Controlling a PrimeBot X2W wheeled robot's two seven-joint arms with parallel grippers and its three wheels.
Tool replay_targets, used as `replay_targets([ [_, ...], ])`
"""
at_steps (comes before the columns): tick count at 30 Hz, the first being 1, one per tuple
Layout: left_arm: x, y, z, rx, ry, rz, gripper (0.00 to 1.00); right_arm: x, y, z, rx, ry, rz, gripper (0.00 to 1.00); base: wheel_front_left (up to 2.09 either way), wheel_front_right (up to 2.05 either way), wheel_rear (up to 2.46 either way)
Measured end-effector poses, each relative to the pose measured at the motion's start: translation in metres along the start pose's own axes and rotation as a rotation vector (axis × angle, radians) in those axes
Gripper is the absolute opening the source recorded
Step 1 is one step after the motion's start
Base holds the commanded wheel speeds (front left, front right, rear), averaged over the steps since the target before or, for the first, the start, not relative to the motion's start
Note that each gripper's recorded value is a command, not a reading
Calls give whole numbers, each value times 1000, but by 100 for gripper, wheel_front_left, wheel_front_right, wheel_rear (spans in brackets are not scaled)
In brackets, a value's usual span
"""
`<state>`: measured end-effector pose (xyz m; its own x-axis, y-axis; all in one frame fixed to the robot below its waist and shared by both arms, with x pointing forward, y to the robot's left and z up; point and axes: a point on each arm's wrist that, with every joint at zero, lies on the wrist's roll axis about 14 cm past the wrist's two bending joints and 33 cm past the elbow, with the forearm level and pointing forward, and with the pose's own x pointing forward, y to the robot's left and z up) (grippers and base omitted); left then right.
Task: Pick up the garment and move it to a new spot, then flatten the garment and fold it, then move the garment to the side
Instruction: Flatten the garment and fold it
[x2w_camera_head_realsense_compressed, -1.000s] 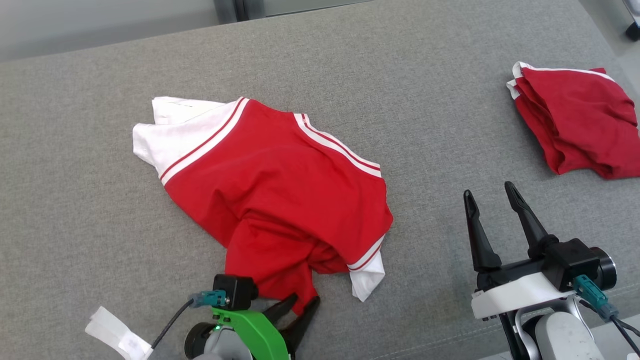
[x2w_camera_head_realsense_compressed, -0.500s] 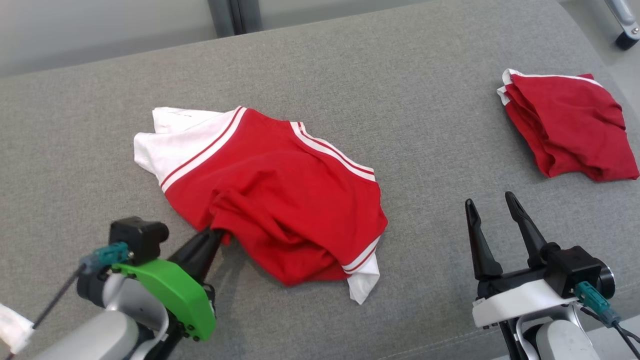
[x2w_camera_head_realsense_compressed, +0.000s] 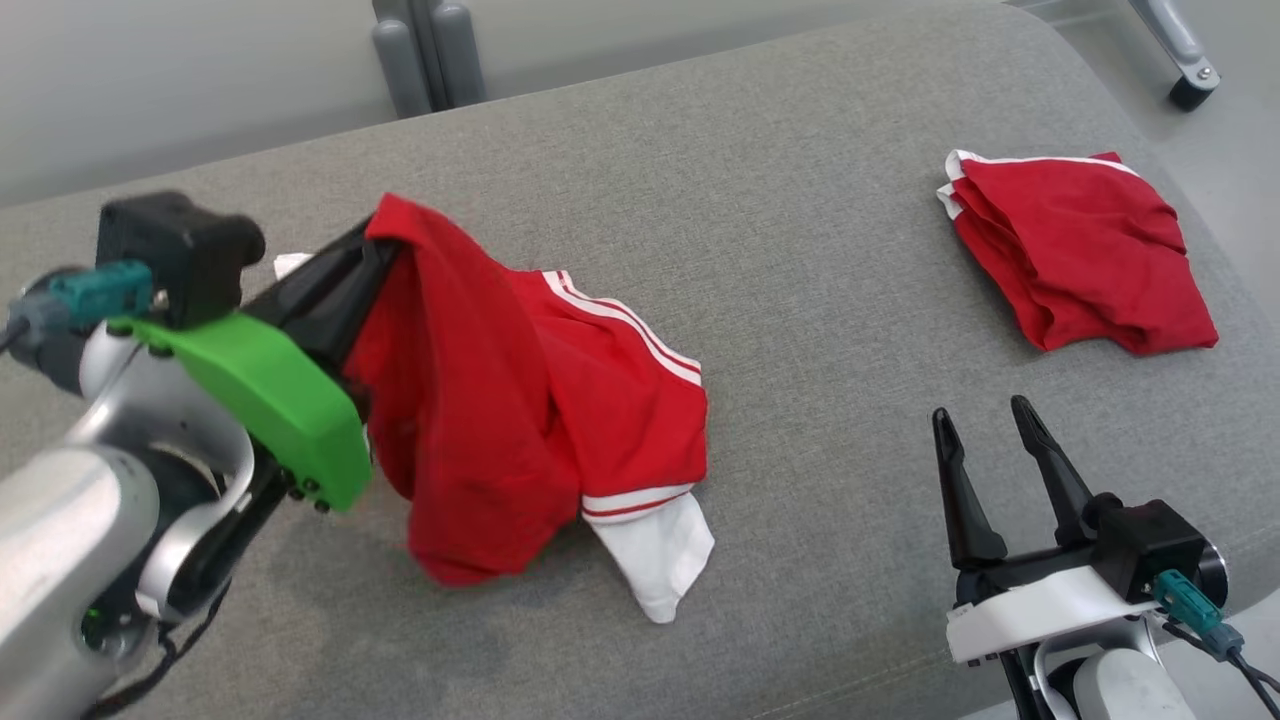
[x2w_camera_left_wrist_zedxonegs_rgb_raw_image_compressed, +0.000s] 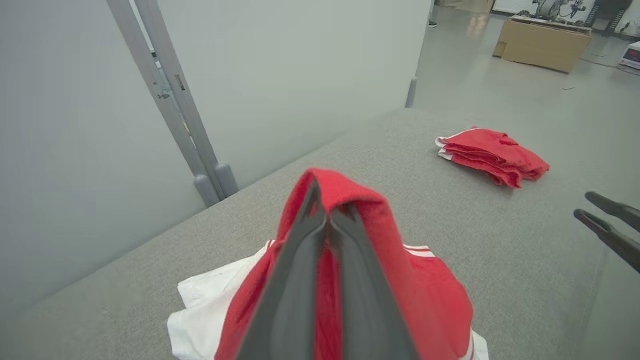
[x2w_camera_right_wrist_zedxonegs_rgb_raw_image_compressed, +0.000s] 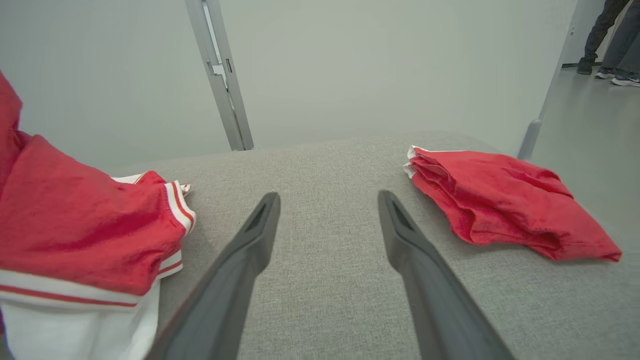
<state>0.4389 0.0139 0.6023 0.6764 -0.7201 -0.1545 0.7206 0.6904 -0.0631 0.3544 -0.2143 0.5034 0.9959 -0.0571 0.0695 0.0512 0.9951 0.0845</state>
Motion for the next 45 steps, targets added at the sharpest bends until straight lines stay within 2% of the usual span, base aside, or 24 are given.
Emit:
replay_targets([
  [4,22,-8,30,58,-35,-41,0,-5,-7,-1,3,5,-24,100,0,0,0],
  [12,73,-31,50,92,-35,-90,0,-12,-13,1,0,4,-45,100,0,0,0],
  [15,89,-44,62,125,-62,-113,0,-15,-17,3,-5,1,-58,100,0,0,0],
  [20,109,-72,70,115,-90,-177,0,-22,-25,3,-19,3,-87,100,0,0,0],
  [25,126,-71,69,149,-105,-162,0,-29,-31,1,-24,16,-108,100,0,0,0],
  [30,138,-35,41,153,-25,-78,0,-31,-36,1,-31,19,-126,100,0,0,0],
  [33,133,-3,-5,135,101,-27,0,-32,-39,0,-34,24,-136,100,0,0,0],
  [36,113,31,-57,116,241,37,0,-33,-43,-4,-36,36,-147,100,0,0,0],
  [40,80,77,-106,63,335,165,0,-29,-35,-12,-35,61,-120,100,0,0,0],
  [45,52,98,-149,-44,388,248,0,-15,-18,-19,-35,72,-58,100,0,0,0],
])
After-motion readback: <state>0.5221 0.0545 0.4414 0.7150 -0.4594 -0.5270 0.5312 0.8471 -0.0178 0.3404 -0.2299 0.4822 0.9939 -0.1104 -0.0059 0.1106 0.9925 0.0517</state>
